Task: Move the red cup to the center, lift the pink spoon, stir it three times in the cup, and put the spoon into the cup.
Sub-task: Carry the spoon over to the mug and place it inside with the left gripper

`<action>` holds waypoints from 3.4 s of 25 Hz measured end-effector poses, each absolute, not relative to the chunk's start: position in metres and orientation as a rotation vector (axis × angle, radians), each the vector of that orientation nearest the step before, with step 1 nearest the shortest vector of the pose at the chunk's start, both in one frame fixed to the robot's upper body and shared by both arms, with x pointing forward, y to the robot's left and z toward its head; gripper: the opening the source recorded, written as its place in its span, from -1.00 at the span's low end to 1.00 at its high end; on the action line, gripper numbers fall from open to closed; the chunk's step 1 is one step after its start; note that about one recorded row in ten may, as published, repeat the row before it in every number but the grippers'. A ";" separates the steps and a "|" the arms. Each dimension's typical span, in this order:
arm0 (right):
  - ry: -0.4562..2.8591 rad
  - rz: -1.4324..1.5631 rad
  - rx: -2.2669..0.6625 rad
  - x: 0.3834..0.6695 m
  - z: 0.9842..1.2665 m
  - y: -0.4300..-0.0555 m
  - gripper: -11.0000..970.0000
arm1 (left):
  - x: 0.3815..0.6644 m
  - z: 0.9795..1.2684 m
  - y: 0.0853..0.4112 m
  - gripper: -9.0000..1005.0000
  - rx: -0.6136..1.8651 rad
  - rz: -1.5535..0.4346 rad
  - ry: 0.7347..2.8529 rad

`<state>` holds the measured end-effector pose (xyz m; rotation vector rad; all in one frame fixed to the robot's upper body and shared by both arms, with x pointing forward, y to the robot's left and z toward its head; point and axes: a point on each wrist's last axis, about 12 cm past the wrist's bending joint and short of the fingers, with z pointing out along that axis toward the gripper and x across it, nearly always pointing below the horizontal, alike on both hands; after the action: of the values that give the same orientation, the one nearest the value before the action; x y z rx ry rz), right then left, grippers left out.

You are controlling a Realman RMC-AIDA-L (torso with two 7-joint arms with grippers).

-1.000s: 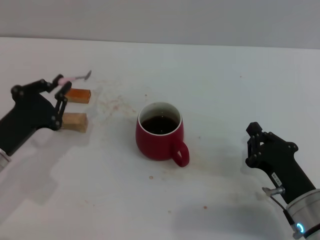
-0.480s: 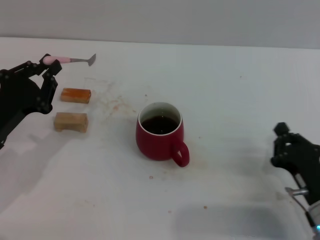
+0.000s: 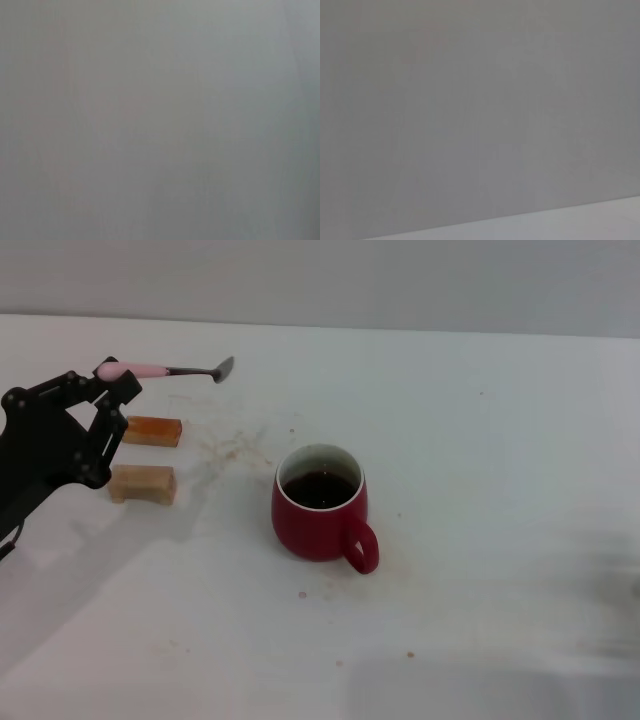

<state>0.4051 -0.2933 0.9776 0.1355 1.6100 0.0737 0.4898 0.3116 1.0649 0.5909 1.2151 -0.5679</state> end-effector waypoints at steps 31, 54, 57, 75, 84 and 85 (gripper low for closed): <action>1.589 0.020 0.140 0.405 0.980 -0.304 -0.98 | 0.464 1.039 0.272 -0.72 0.694 -0.729 1.290; 1.593 0.037 0.142 0.405 0.979 -0.301 -0.98 | 0.490 1.032 0.225 -0.72 0.829 -0.755 1.332; 1.594 0.038 0.142 0.405 0.979 -0.300 -0.98 | 0.487 1.032 0.225 -0.72 0.822 -0.764 1.325; 1.604 0.057 0.130 0.409 0.978 -0.296 -0.98 | 0.493 1.037 0.240 -0.72 0.774 -0.698 1.311; 1.608 0.062 0.134 0.409 0.978 -0.294 -0.98 | 0.498 1.046 0.217 -0.72 0.806 -0.774 1.241; 1.608 0.063 0.135 0.409 0.978 -0.294 -0.98 | 0.497 1.045 0.218 -0.72 0.809 -0.776 1.245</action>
<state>0.4085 -0.2943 0.9777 0.1346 1.6078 0.0627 0.4968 0.2176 1.0448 0.8087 1.2447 -0.7760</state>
